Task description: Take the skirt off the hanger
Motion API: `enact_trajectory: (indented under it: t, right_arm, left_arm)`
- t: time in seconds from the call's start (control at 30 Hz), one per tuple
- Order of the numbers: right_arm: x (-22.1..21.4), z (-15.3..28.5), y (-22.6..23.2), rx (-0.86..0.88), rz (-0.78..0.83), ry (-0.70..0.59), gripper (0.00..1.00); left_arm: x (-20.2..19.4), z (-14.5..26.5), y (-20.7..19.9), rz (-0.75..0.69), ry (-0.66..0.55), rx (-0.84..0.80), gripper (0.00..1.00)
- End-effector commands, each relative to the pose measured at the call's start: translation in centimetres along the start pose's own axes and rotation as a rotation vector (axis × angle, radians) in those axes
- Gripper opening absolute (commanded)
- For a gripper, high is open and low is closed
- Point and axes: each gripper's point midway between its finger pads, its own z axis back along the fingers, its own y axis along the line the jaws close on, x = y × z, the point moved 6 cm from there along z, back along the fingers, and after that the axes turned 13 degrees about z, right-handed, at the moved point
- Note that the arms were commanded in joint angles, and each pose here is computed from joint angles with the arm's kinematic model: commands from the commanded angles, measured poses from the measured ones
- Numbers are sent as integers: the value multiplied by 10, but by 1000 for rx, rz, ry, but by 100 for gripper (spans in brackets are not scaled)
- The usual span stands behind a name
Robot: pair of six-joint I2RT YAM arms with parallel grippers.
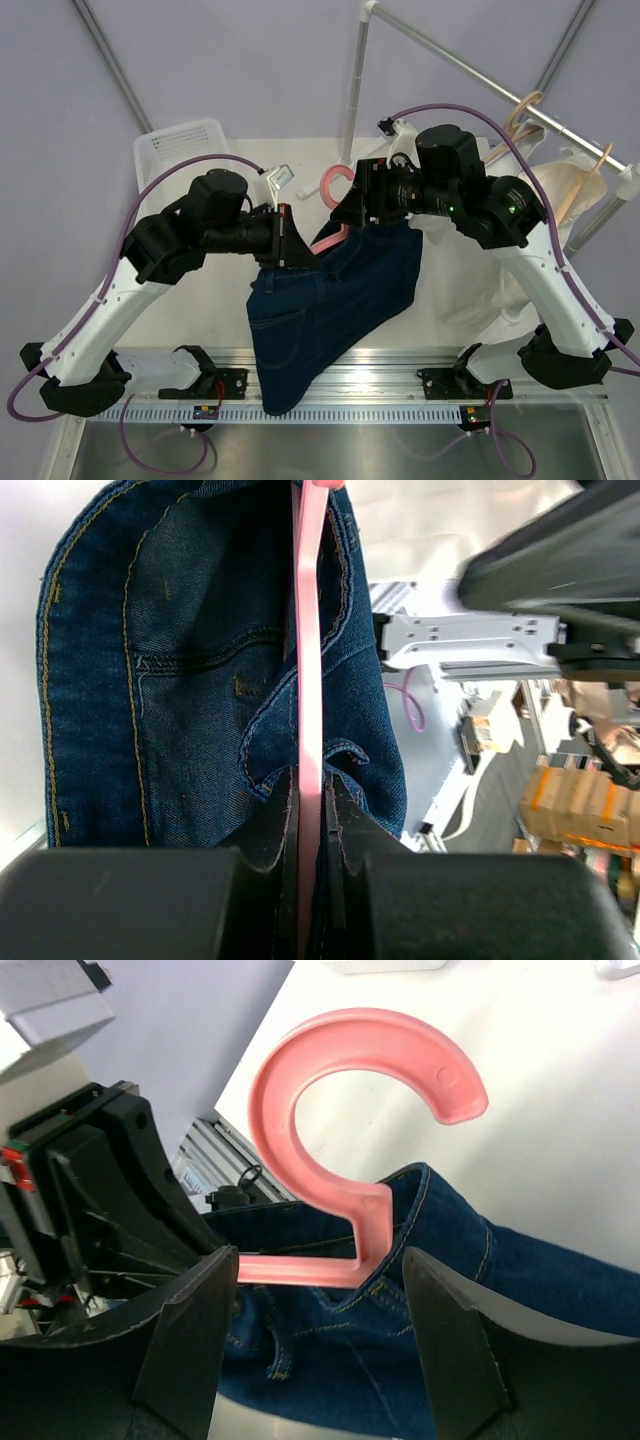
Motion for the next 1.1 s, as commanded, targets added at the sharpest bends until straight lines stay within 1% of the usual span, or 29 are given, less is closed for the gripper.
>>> enact_trajectory:
  t: [0.0,0.2,0.27,0.33,0.47,0.5,0.57,0.6,0.67,0.7,0.73,0.77,0.87,0.9,0.93,1.0,1.03,1.07]
  right_arm:
    - [2,-9,-3,-23,75,-24,73]
    - [-2,-19,-8,-41,97,-6,68]
    - [-1,-22,-9,-44,101,-6,65]
    - [0,-25,-8,-43,111,-3,60]
    - [-2,-29,-7,-57,128,6,56]
    - [-2,-29,-6,-62,135,4,48]
    - [-5,-31,-6,-76,140,19,37]
    - [-6,-31,-6,-82,140,22,26]
    - [-9,-31,-5,-105,145,29,17]
    - [-10,-29,-5,-115,146,29,10]
    - [-11,-27,-7,-146,145,30,0]
    - [-11,-26,-7,-155,141,29,0]
    - [-9,-21,-11,-199,134,14,0]
    - [-8,-19,-12,-208,132,8,0]
    - [-6,-16,-13,-223,134,3,0]
    - [-5,-12,-14,-238,142,-4,0]
    - [-4,-10,-15,-246,147,-9,0]
    - [-5,-9,-16,-251,155,-9,0]
  left_arm:
    - [5,8,-35,-26,-2,-206,0]
    - [2,8,-36,-25,20,-220,0]
    - [2,8,-37,-25,32,-226,0]
    - [0,8,-37,-27,43,-233,0]
    - [0,8,-37,-30,54,-235,0]
    - [0,7,-37,-31,55,-235,0]
    - [0,7,-36,-26,58,-227,0]
    - [0,6,-37,-19,60,-226,0]
    - [0,6,-37,-18,62,-229,0]
    - [0,6,-38,-14,62,-227,0]
    - [1,6,-38,-11,59,-222,0]
    - [2,6,-38,-10,50,-215,0]
    - [3,7,-37,-14,39,-204,41]
    - [3,8,-36,-27,35,-202,51]
    - [3,10,-36,-34,31,-198,65]
    - [3,17,-38,-73,13,-201,97]
    - [3,21,-38,-83,4,-197,99]
    - [5,27,-41,-99,-25,-193,99]
